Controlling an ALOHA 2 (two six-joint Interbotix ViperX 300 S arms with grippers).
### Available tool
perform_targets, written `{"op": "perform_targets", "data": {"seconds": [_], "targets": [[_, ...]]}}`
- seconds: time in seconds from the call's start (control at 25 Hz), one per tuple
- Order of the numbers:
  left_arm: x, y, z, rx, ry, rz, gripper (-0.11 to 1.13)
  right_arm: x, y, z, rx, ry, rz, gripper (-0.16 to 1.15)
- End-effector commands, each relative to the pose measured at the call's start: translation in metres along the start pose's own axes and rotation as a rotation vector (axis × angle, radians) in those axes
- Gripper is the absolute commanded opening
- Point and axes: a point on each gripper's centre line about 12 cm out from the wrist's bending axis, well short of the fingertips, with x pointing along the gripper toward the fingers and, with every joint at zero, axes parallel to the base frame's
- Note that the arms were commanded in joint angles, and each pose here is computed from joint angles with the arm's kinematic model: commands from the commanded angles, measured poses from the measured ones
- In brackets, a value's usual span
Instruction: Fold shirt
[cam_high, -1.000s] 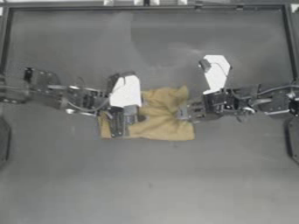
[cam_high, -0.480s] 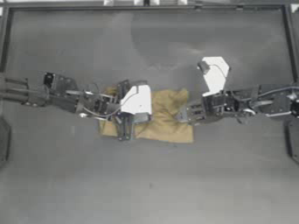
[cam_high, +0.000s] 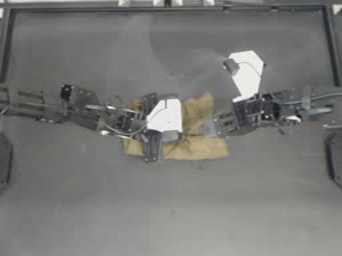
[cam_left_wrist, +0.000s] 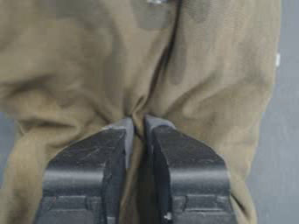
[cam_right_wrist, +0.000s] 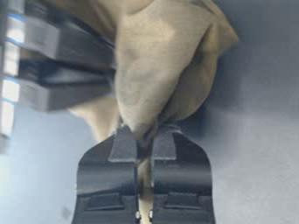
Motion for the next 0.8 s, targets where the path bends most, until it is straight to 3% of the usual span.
{"op": "perform_targets", "data": {"seconds": [0.04, 0.28, 0.44, 0.68, 0.8], "targets": [[0.003, -0.001, 0.013, 0.001, -0.028, 0.000, 0.60, -0.017, 0.015, 0.017, 0.009, -0.051, 0.061, 0.04], [0.012, -0.001, 0.019, 0.000, -0.039, -0.001, 0.60, -0.022, 0.023, 0.028, -0.005, -0.082, 0.080, 0.04], [0.002, 0.000, 0.031, 0.002, -0.072, 0.004, 0.63, -0.020, 0.015, 0.024, -0.009, -0.065, 0.046, 0.04], [-0.037, 0.008, 0.056, 0.003, -0.149, 0.028, 0.89, -0.023, 0.008, 0.020, -0.013, -0.061, 0.036, 0.04], [-0.054, 0.011, 0.059, -0.001, -0.167, 0.040, 0.99, -0.025, 0.004, 0.018, -0.013, -0.059, 0.033, 0.04]]}}
